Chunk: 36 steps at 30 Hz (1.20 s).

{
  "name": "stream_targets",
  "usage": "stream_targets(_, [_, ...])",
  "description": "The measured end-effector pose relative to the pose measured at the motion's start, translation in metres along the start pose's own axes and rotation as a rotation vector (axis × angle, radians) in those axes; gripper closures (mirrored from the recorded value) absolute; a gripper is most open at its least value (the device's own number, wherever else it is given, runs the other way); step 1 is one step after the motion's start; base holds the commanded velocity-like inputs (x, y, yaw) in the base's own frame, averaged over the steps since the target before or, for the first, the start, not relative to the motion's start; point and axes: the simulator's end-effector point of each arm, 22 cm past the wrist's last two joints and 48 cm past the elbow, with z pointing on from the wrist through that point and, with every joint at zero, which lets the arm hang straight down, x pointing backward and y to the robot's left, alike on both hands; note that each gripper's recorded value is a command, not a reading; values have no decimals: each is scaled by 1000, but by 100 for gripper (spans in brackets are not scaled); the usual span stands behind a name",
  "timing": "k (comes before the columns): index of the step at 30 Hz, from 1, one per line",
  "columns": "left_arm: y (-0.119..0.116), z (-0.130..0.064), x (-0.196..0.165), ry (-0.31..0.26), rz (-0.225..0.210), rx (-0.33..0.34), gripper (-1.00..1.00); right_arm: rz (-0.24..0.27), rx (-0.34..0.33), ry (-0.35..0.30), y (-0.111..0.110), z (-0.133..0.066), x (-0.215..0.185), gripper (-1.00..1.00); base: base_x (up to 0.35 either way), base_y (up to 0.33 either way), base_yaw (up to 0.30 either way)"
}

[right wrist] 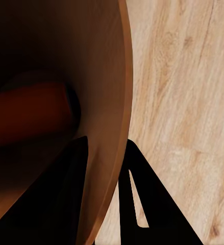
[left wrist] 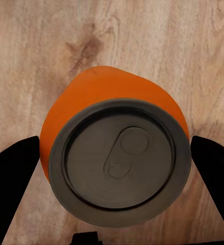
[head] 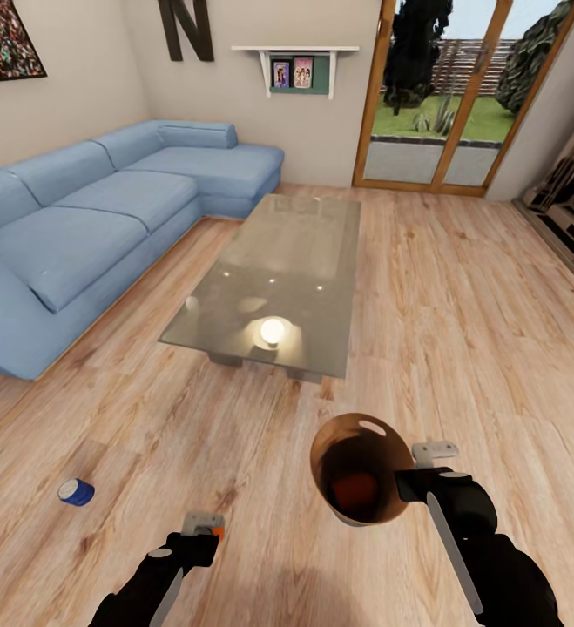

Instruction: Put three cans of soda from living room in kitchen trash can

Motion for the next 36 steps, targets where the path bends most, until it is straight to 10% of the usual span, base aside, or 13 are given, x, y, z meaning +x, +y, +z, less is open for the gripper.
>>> stream_targets(36, [0, -14, -27, -56, 4, -3, 100, 8, 4, -57, -4, -21, -19, 100, 0, 0, 0])
